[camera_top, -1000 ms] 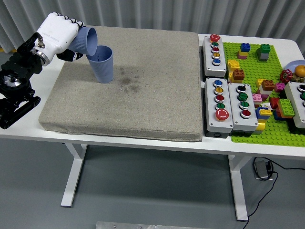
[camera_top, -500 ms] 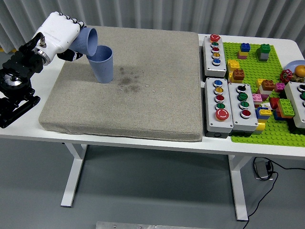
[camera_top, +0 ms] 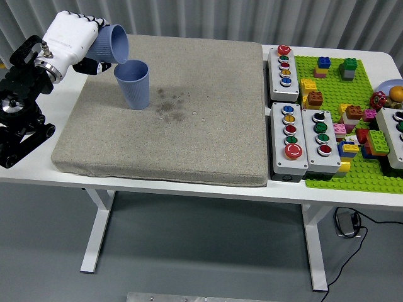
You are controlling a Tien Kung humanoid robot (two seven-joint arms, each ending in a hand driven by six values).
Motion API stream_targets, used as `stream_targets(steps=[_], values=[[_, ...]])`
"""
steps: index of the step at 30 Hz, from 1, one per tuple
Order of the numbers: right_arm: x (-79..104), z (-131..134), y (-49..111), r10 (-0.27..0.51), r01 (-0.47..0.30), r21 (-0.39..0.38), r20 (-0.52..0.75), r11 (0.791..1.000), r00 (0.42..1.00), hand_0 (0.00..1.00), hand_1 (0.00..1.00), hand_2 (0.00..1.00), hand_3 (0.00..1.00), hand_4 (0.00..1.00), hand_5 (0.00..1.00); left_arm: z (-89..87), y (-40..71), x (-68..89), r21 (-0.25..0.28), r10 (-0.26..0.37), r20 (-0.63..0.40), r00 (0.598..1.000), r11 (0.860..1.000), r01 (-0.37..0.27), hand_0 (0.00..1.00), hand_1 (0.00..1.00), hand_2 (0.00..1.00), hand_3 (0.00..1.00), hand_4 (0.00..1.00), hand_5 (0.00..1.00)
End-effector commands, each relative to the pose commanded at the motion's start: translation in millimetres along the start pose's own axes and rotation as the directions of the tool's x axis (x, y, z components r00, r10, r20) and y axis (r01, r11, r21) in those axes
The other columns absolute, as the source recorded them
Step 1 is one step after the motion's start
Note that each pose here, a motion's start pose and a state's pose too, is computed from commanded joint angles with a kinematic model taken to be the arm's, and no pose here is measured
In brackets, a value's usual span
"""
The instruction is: Pick cup pour cup place
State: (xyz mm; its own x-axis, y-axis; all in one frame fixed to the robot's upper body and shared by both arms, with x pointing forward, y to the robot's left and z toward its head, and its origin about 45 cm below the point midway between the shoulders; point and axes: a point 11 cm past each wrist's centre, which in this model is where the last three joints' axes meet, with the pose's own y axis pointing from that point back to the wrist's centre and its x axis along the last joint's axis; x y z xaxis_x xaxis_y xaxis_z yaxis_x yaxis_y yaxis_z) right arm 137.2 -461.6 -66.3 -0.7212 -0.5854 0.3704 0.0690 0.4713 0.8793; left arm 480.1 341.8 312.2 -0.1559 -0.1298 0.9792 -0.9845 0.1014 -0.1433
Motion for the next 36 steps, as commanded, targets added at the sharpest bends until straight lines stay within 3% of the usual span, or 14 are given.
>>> stream_targets(steps=[5, 10, 14, 17, 19, 20, 23, 26, 30, 36], values=[[-0.2, 1, -0.1, 0.000, 0.000, -0.001, 0.000, 1.000, 1.000, 0.671, 0.549, 0.496, 0.543, 0.036, 0.380, -9.7, 6.9, 0.9, 0.086, 0.053, -0.243, 0.969, 0.996, -0.033, 0.480, 0.496, 0.536, 0.566, 0.760, 0.257], [0.4, 3, -0.7, 0.001, -0.001, -0.004, -0.006, 1.000, 1.000, 0.670, 0.549, 0.496, 0.543, 0.035, 0.384, -7.6, 17.2, -4.3, 0.157, 0.115, -0.501, 0.858, 0.987, -0.040, 0.479, 0.497, 0.535, 0.566, 0.762, 0.258], [1.3, 6, -1.5, 0.003, -0.003, -0.009, -0.009, 1.000, 1.000, 0.670, 0.549, 0.496, 0.543, 0.035, 0.384, -4.7, 31.4, -14.0, 0.240, 0.203, -0.700, 0.685, 0.970, -0.043, 0.479, 0.497, 0.535, 0.566, 0.762, 0.258], [2.4, 10, -2.6, 0.004, -0.004, -0.016, -0.012, 1.000, 1.000, 0.671, 0.549, 0.496, 0.543, 0.035, 0.383, -2.6, 45.5, -21.9, 0.326, 0.305, -0.810, 0.501, 0.944, -0.049, 0.479, 0.497, 0.534, 0.565, 0.763, 0.262], [2.8, 12, -3.0, 0.004, -0.005, -0.020, -0.016, 1.000, 1.000, 0.671, 0.549, 0.496, 0.543, 0.035, 0.383, -3.4, 54.6, -26.7, 0.388, 0.376, -0.843, 0.386, 0.920, -0.049, 0.479, 0.497, 0.534, 0.565, 0.763, 0.262], [2.8, 12, -3.2, 0.004, -0.005, -0.021, -0.018, 1.000, 1.000, 0.671, 0.549, 0.496, 0.543, 0.035, 0.383, -2.3, 58.0, -29.7, 0.400, 0.390, -0.856, 0.340, 0.915, -0.043, 0.479, 0.497, 0.534, 0.565, 0.763, 0.262], [3.9, 17, -4.2, 0.006, -0.006, -0.029, -0.024, 1.000, 1.000, 0.670, 0.549, 0.496, 0.543, 0.035, 0.387, 12.8, 67.5, -39.6, 0.404, 0.401, -0.877, 0.264, 0.914, -0.047, 0.480, 0.496, 0.536, 0.565, 0.763, 0.263], [4.4, 20, -4.8, 0.007, -0.008, -0.035, -0.028, 0.999, 1.000, 0.670, 0.549, 0.496, 0.543, 0.035, 0.387, 29.2, 74.5, -49.0, 0.388, 0.388, -0.887, 0.251, 0.920, -0.052, 0.480, 0.496, 0.536, 0.565, 0.763, 0.263], [5.8, 23, -5.7, 0.010, -0.011, -0.040, -0.033, 0.999, 0.999, 0.671, 0.549, 0.496, 0.543, 0.035, 0.385, 47.6, 83.3, -58.7, 0.356, 0.360, -0.890, 0.279, 0.932, -0.068, 0.483, 0.501, 0.538, 0.565, 0.762, 0.266], [7.0, 26, -6.5, 0.012, -0.013, -0.043, -0.035, 0.999, 0.999, 0.670, 0.549, 0.496, 0.543, 0.035, 0.387, 58.4, 93.5, -67.0, 0.338, 0.346, -0.893, 0.288, 0.938, -0.080, 0.483, 0.500, 0.539, 0.564, 0.762, 0.268]])
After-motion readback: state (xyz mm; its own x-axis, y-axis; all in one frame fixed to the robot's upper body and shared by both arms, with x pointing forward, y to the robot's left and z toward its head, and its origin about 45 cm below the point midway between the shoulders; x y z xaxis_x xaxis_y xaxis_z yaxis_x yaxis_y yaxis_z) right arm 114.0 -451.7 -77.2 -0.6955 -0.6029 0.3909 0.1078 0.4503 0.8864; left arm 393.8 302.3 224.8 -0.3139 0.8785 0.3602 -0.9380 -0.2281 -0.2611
